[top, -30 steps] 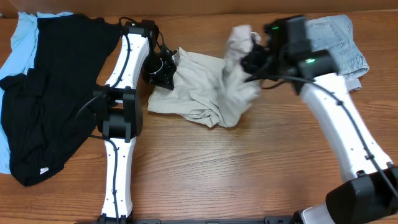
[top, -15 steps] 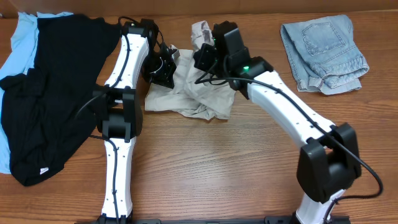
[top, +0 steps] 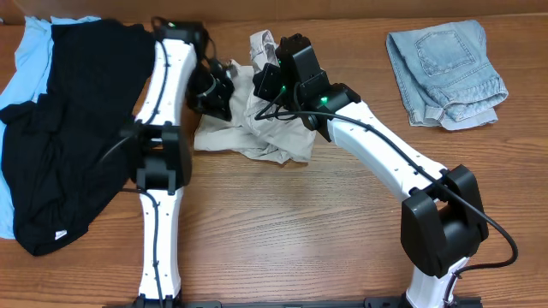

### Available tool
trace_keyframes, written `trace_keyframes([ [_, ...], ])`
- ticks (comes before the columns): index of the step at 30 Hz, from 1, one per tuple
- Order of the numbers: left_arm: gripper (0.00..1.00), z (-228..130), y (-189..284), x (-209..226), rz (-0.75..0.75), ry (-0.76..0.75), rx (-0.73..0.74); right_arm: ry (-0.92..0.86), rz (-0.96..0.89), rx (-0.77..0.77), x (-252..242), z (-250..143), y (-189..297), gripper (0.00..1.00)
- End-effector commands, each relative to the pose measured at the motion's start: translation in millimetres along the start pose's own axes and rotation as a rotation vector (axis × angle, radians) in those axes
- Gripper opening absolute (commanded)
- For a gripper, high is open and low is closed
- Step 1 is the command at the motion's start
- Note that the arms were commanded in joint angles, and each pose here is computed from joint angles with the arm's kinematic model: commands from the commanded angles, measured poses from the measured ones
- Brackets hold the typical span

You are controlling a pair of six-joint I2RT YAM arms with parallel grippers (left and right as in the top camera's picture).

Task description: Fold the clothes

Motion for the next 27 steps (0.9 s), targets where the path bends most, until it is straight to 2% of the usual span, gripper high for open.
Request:
trace_keyframes([
  [1, 0.04, 4, 42, 12, -0.023, 0.107, -0.127, 0.007, 0.048, -0.038, 14, 10, 7, 0.04],
  [10, 0.12, -1, 102, 27, -0.034, 0.167, -0.316, 0.031, 0.090, -0.075, 23, 12, 3, 0.04],
  [12, 0.14, -1, 111, 34, -0.039, 0.185, -0.344, 0.072, 0.114, -0.083, 31, 9, 1, 0.37],
  [13, 0.15, -2, 113, 37, -0.040, 0.190, -0.350, 0.102, 0.130, -0.078, 35, 7, 0, 0.67],
  [15, 0.16, -2, 116, 44, -0.041, 0.205, -0.355, 0.189, 0.187, -0.043, 43, 1, 2, 0.96],
  [16, 0.17, -3, 117, 46, -0.040, 0.208, -0.356, 0.216, 0.212, -0.025, 45, -1, 3, 1.00],
  [23, 0.19, -3, 119, 54, -0.019, 0.219, -0.365, 0.175, 0.177, 0.046, 23, 9, 23, 1.00],
  [27, 0.32, -3, 118, 50, -0.012, 0.179, -0.361, 0.113, 0.077, 0.088, -14, 19, 33, 1.00],
])
Point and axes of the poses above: each gripper's point midway between its finger pads, its own y axis back along the fingers, its own x axis along the line the jaws close on, z = x × y, the point moved 9 cm from there along y, back along the fingers, and after that the axes turned 11 degrees about y, right-handed, at the moved point
